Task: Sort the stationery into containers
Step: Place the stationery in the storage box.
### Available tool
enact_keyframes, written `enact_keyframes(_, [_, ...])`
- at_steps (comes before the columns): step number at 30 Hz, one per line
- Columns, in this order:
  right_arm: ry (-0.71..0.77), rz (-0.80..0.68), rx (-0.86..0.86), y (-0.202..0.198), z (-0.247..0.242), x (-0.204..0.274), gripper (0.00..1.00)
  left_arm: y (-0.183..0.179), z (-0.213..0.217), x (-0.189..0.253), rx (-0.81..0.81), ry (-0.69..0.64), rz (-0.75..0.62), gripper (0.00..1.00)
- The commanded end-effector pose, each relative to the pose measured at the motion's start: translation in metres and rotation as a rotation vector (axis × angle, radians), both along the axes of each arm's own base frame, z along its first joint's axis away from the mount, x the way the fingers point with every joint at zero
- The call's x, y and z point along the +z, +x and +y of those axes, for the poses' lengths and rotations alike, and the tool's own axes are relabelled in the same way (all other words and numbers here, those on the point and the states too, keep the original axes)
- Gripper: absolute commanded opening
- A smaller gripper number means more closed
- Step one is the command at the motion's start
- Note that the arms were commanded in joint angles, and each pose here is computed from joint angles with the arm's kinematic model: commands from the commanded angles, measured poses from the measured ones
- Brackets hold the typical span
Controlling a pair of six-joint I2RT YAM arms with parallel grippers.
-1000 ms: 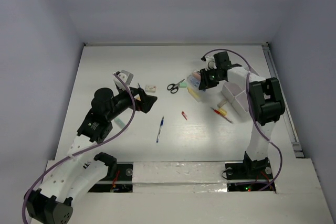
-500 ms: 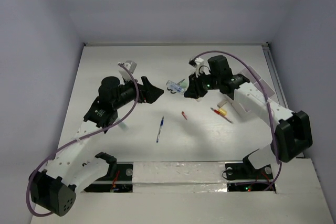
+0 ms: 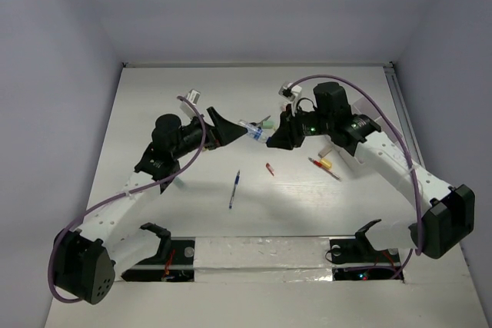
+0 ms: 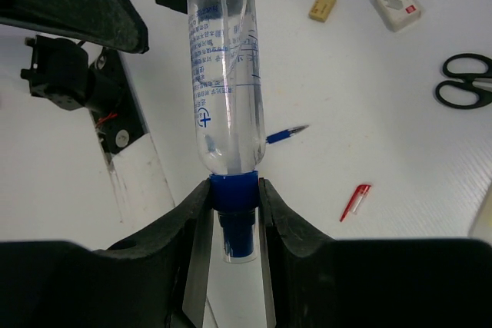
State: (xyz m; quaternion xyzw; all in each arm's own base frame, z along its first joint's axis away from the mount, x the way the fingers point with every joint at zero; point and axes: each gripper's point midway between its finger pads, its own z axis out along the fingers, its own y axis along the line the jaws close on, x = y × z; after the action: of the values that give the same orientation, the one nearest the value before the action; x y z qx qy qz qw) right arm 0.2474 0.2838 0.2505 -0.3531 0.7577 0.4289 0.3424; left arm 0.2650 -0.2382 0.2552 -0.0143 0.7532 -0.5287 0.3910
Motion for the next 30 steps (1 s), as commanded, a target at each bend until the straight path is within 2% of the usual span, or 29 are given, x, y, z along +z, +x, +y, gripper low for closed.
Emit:
enact_keyframes(1, [0.075, -0.049, 0.073, -0.013, 0.012, 0.021, 0.00, -0.003, -0.007, 0.031, -0.040, -0.134, -0.062, 0.84])
enact_keyframes(6, [0.101, -0.058, 0.099, -0.015, 0.018, 0.027, 0.00, -0.007, -0.015, 0.025, -0.095, -0.192, -0.009, 0.76])
enact_keyframes(15, [0.087, -0.005, 0.164, -0.020, 0.029, 0.016, 0.00, -0.011, -0.016, 0.024, -0.116, -0.188, -0.009, 0.58])
enact_keyframes(22, [0.070, -0.010, 0.157, -0.015, 0.034, 0.010, 0.00, -0.016, -0.019, 0.016, -0.155, -0.180, 0.025, 0.35])
enact_keyframes(30, [0.065, -0.039, 0.128, -0.003, 0.037, 0.015, 0.00, -0.023, -0.021, 0.012, -0.191, -0.154, 0.038, 0.37])
